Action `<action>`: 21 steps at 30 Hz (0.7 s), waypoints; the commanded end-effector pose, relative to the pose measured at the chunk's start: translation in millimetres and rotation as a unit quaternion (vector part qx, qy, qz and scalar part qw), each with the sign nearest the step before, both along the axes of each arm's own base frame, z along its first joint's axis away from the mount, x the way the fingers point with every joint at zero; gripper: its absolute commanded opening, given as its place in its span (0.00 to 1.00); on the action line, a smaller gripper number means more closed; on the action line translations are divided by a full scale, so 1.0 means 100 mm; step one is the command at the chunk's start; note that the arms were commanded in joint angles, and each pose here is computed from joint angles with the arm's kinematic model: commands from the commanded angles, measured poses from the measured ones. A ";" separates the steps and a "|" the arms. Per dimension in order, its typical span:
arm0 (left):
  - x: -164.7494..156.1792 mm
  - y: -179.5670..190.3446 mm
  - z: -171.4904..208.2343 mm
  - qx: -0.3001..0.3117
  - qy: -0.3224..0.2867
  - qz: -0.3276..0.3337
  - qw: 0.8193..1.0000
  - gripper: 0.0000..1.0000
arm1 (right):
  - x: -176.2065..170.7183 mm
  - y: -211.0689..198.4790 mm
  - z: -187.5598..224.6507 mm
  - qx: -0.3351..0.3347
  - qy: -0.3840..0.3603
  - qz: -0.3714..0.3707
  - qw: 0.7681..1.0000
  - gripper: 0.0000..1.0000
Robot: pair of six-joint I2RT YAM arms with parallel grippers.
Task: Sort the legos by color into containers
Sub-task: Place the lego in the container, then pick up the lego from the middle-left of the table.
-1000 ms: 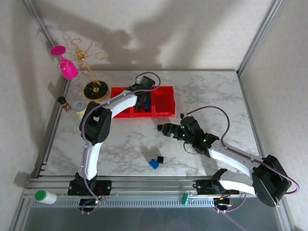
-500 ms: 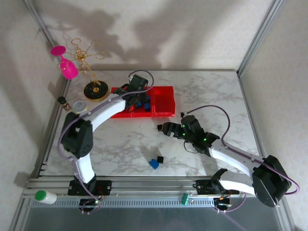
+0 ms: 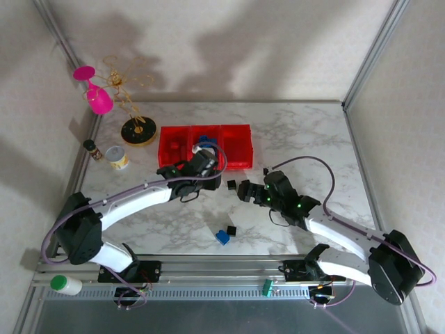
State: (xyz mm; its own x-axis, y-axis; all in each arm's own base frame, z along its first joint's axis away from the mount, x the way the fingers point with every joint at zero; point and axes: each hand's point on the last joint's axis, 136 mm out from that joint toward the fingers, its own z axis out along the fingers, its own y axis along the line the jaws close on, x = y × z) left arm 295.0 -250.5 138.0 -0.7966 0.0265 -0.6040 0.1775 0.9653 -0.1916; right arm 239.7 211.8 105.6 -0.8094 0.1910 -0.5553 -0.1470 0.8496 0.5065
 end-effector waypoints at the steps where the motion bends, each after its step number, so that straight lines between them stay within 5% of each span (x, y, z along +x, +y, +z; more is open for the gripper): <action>1: -0.27 -0.03 -0.04 -0.022 0.019 -0.003 1.000 0.55 | -0.15 -0.09 -0.14 -0.003 0.030 0.001 1.000 0.99; 21: -1.27 -0.46 -0.71 -0.005 0.113 -0.083 0.990 0.68 | -0.42 -0.22 -0.36 0.008 0.068 0.000 0.998 0.99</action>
State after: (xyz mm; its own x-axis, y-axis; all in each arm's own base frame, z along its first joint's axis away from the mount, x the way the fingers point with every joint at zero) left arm 179.0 -297.1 81.0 -0.8790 0.1514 -0.4522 0.2926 0.9200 -0.2607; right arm 200.6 193.3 73.0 -0.8742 0.1821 -0.4501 -0.0961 0.8438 0.5280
